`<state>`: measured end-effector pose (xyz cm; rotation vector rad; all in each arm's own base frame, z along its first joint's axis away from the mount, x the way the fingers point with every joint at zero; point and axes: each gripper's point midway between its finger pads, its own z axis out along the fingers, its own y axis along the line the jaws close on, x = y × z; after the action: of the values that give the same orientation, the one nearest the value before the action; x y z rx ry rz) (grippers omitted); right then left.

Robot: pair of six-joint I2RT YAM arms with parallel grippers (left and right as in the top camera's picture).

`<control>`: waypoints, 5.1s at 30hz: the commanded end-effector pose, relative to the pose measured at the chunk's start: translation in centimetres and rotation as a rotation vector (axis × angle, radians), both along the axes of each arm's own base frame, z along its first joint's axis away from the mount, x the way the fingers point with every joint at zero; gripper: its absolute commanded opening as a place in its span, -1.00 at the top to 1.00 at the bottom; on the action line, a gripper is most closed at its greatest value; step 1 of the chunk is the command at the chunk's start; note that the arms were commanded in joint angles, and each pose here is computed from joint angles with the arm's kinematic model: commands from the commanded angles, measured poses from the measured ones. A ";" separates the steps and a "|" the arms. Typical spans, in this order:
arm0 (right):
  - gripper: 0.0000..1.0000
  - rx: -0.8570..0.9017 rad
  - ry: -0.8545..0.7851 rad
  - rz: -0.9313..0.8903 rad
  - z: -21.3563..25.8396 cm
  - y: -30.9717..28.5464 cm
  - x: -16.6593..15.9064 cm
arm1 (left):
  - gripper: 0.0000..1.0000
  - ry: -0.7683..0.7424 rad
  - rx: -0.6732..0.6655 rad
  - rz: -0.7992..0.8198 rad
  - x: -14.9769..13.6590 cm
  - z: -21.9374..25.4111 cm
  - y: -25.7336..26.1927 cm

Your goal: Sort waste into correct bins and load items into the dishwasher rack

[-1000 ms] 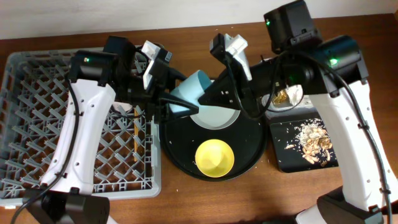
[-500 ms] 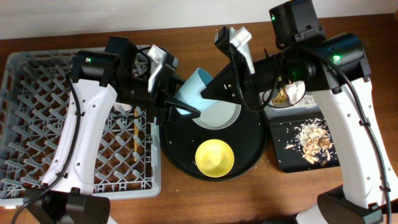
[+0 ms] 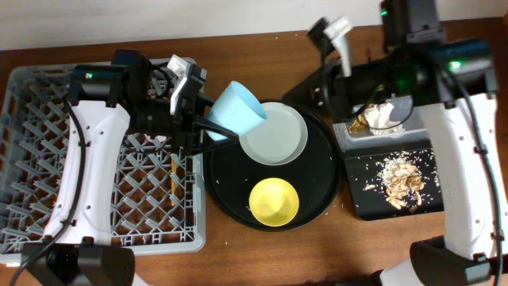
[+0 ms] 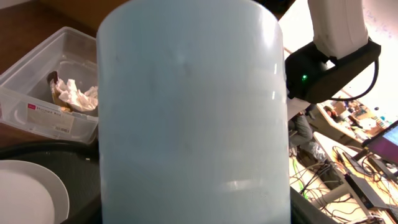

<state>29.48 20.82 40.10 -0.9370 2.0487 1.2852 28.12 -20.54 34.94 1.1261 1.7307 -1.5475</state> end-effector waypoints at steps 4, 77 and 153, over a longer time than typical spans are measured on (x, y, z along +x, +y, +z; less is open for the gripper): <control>0.92 -0.183 -0.009 0.076 -3.8 3.4 -1.8 | 0.54 -0.005 -0.016 0.002 -0.4 0.8 0.0; -0.97 -0.471 0.226 -0.278 -10.8 -8.5 0.4 | -0.98 0.890 1.204 1.023 1.5 -23.4 21.5; -0.97 -1.024 0.269 -1.225 -12.2 -35.9 3.5 | 0.61 0.935 0.141 0.722 24.6 -23.4 21.2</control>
<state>33.18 -14.92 27.63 0.2871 2.7143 -0.3404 53.13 -3.86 16.99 -0.1437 2.2149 -1.8225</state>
